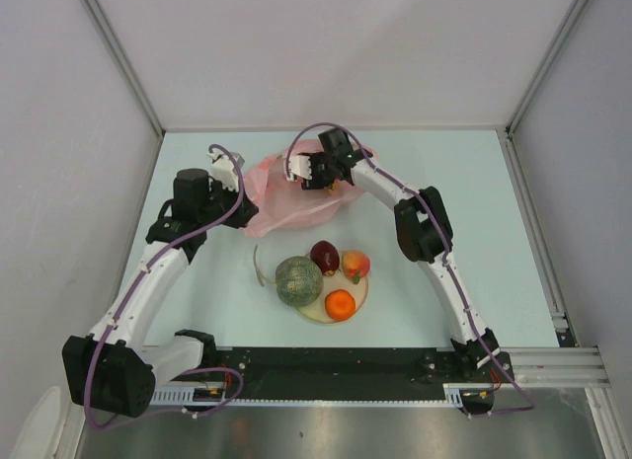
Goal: Take the fake fruits out of the plastic bag
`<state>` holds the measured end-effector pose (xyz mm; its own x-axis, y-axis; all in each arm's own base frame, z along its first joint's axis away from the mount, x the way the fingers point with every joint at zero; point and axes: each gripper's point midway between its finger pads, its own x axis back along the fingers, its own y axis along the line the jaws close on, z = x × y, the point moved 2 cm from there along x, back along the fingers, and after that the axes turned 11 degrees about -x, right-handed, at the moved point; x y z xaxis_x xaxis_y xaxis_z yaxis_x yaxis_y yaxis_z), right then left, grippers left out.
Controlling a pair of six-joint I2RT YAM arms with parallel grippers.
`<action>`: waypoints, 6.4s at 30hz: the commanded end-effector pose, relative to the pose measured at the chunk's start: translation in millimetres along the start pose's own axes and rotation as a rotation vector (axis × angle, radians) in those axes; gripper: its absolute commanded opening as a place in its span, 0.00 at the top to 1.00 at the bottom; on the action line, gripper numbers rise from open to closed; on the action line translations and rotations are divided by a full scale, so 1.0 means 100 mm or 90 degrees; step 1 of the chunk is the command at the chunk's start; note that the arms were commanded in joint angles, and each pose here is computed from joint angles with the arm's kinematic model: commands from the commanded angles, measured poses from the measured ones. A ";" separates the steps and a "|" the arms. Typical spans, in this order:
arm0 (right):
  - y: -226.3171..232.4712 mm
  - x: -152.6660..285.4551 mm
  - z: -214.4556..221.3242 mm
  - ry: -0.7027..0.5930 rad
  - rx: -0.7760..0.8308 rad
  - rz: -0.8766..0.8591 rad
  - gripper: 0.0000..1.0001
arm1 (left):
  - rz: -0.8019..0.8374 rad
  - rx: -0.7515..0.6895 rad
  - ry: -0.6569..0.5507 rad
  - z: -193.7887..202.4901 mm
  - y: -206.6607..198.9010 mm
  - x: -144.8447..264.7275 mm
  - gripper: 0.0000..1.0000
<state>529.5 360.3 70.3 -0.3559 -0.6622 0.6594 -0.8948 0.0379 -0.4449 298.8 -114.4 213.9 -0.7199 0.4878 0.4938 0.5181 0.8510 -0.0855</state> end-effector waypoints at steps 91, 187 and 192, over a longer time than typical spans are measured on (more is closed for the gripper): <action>0.25 0.95 -1.09 -0.202 -0.386 0.049 0.64 | -0.009 0.023 0.032 0.03 0.20 -0.31 1.00; 3.69 1.80 -0.89 -0.183 0.324 -0.282 1.00 | 0.032 -0.013 -0.051 -0.16 -0.17 0.31 0.99; 3.67 1.77 -0.86 -0.167 0.284 -0.266 0.81 | 0.035 -0.009 -0.052 -0.16 -0.17 0.31 0.99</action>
<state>107.6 314.6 71.5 0.1657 -0.6804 0.7139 -0.6962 -0.5934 -0.4040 276.5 -114.3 233.9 -0.7153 0.5258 0.4602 0.5552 0.8276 -0.0827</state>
